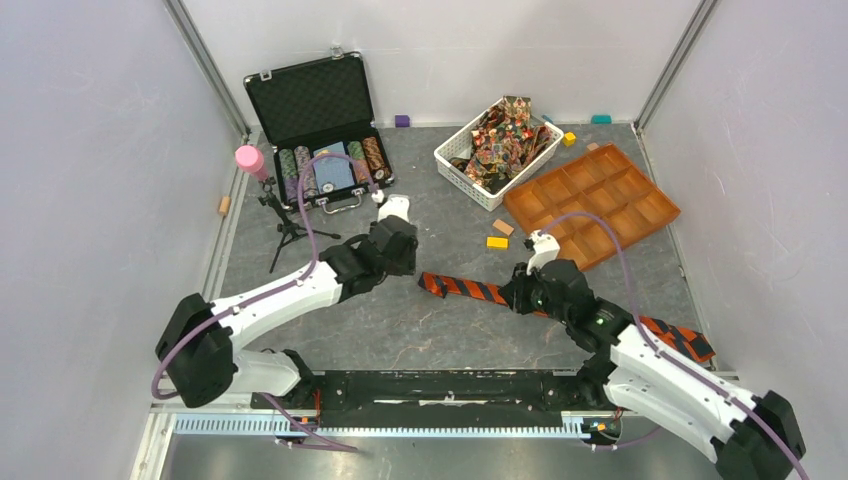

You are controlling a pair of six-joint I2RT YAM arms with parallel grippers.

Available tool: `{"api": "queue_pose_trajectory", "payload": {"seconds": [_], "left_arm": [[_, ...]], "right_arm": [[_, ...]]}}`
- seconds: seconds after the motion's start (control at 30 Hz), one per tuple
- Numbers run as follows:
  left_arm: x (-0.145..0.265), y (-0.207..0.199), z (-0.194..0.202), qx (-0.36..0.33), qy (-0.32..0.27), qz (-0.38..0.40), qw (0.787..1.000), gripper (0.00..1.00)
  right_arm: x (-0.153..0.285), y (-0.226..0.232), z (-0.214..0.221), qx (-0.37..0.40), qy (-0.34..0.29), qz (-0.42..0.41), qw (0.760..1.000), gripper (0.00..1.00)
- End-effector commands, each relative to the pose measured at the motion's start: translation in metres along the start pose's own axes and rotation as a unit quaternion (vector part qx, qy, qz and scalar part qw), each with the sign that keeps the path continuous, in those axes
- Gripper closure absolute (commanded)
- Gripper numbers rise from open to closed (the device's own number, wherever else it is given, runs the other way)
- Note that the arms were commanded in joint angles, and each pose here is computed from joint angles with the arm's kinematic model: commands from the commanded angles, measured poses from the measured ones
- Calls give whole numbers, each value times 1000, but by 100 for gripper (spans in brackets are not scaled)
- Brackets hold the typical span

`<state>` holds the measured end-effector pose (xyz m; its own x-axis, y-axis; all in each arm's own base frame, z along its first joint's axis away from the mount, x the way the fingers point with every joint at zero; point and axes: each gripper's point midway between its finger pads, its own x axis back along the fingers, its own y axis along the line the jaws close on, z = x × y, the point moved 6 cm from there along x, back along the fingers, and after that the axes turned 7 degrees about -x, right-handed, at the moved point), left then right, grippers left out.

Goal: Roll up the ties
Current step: Roll the tie at the center of the board.

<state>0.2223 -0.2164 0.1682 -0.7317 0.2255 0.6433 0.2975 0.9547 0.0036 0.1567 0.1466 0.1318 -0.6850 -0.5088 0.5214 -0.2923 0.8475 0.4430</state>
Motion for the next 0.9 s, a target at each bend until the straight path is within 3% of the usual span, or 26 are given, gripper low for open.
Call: {"api": "queue_pose_trajectory", "payload": {"seconds": [0.0, 0.27, 0.87], "left_arm": [[-6, 3, 5, 73, 0, 43, 996, 46], [-31, 6, 22, 71, 37, 36, 996, 53], [-30, -1, 36, 61, 52, 86, 993, 73]], "right_arm": [[-17, 20, -3, -18, 5, -61, 998, 80], [-52, 34, 4, -73, 46, -77, 993, 92], [-108, 66, 10, -103, 93, -97, 986, 97]]}}
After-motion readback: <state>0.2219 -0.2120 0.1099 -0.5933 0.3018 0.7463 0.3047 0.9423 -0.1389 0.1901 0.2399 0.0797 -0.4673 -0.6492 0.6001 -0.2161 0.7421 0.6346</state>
